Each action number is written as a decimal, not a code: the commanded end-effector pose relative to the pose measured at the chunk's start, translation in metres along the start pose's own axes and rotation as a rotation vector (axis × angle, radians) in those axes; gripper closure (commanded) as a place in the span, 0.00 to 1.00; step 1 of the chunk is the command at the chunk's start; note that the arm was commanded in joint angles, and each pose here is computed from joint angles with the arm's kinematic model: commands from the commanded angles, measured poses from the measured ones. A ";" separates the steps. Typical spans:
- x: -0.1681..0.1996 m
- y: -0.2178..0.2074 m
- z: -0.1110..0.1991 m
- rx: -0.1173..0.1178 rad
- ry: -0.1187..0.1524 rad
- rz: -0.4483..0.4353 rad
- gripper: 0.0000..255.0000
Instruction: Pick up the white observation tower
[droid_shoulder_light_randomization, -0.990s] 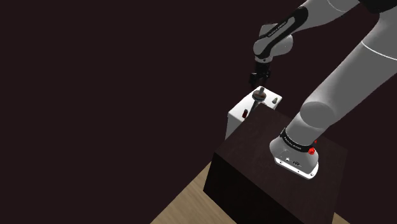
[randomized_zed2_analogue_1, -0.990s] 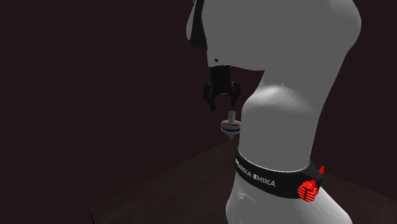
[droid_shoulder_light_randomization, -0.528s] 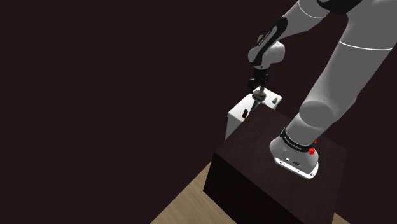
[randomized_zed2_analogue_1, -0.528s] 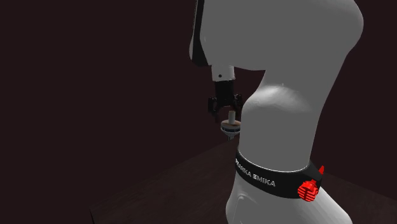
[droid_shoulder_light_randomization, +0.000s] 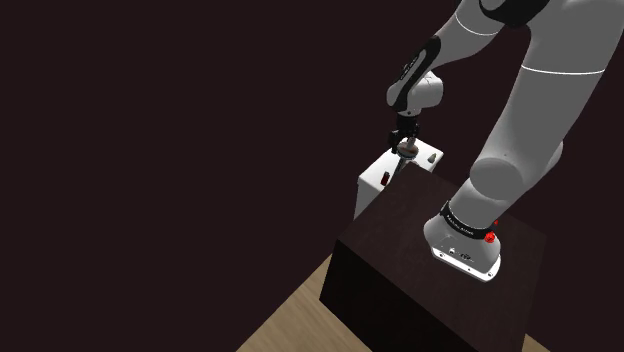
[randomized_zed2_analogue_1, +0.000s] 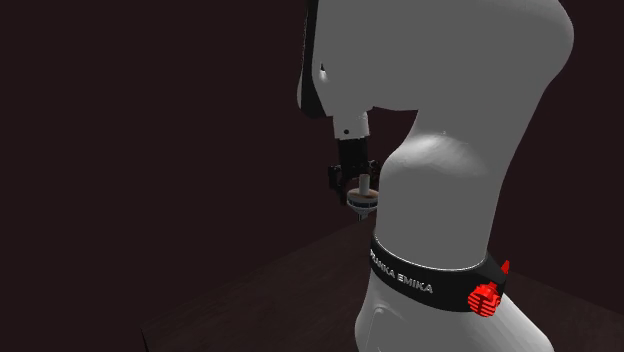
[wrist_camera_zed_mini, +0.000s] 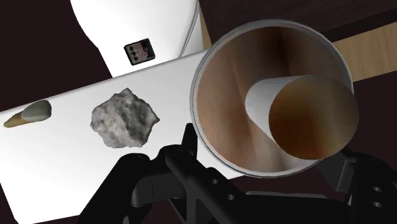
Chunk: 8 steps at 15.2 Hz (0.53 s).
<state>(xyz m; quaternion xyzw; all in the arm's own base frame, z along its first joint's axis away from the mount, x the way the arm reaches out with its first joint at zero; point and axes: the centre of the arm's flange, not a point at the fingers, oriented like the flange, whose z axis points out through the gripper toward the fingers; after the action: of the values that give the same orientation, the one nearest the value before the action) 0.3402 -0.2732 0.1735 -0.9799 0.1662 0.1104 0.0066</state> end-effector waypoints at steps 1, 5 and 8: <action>0.000 0.000 0.001 0.000 -0.002 0.000 1.00; -0.001 0.000 0.001 0.000 -0.002 0.000 1.00; -0.001 0.000 0.001 0.000 -0.002 0.000 1.00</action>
<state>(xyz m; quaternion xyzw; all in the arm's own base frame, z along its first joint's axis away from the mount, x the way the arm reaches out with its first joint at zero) 0.3403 -0.2733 0.1734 -0.9799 0.1662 0.1101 0.0066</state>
